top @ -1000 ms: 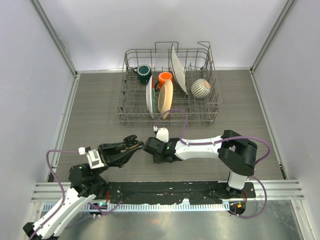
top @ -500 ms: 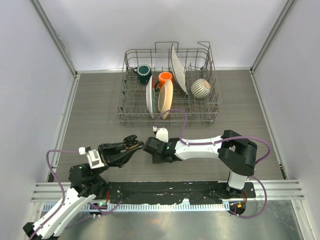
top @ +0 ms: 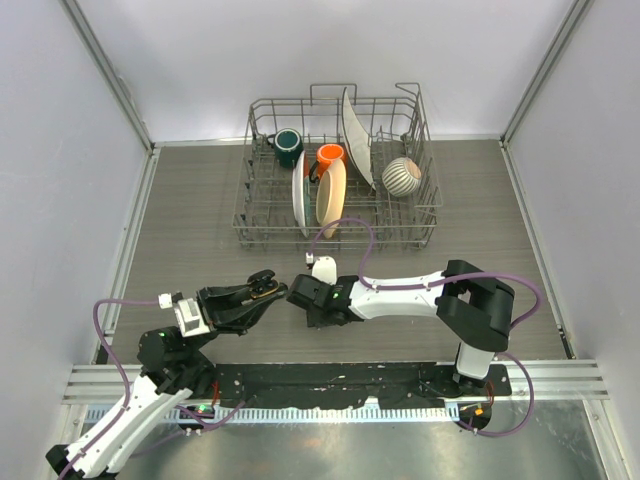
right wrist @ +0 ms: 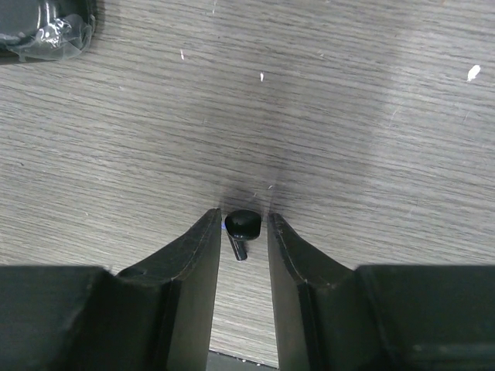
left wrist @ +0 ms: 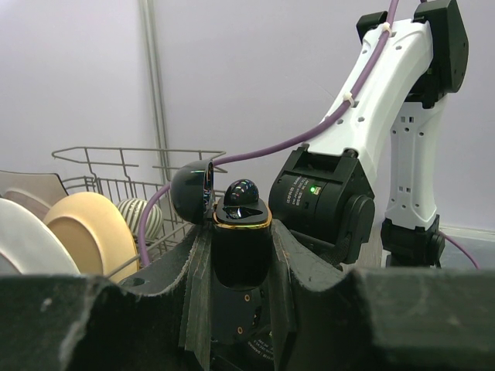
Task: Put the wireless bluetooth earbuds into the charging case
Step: Pick up the earbud from the center of the board.
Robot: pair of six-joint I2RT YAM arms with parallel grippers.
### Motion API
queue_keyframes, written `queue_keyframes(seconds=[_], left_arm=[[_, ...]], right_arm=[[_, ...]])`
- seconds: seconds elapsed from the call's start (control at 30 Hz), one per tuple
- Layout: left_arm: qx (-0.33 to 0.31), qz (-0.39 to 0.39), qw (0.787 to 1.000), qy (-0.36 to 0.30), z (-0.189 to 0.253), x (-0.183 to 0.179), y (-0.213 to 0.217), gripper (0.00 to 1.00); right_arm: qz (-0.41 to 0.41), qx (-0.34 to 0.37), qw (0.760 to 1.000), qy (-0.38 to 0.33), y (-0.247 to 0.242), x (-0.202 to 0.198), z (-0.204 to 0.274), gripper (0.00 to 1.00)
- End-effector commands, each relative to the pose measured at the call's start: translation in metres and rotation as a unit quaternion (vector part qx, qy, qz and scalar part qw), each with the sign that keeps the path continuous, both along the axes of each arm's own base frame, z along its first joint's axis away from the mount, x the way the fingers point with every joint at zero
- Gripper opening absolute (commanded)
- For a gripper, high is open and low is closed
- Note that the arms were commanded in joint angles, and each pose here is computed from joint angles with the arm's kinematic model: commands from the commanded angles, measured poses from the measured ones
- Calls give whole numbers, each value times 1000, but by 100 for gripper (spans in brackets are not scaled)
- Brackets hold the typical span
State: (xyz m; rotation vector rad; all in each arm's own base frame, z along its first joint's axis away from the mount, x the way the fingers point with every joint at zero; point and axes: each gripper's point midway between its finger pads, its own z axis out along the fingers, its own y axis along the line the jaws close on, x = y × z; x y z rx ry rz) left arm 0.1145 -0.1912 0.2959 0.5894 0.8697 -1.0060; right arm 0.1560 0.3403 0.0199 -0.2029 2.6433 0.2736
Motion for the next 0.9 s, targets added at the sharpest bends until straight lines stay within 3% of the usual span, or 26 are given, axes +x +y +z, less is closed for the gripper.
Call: queue_keyframes(seconds=[0.0, 0.3, 0.47, 0.6, 0.87], left_arm=[[-34, 11, 998, -44, 31, -12, 14, 0], [-33, 11, 998, -42, 29, -12, 14, 0], [-33, 11, 998, -42, 29, -12, 14, 0], [-33, 12, 999, -42, 29, -12, 14, 0], [-38, 22, 998, -37, 28, -7, 16, 0]], right_arm=[[1, 5, 1000, -9, 7, 4, 9, 36], [3, 5, 1000, -8, 9, 4, 7, 31], [1, 4, 1000, -8, 8, 4, 7, 24], [-2, 5, 1000, -16, 6, 6, 11, 8], [4, 49, 997, -61, 9, 14, 39, 1]])
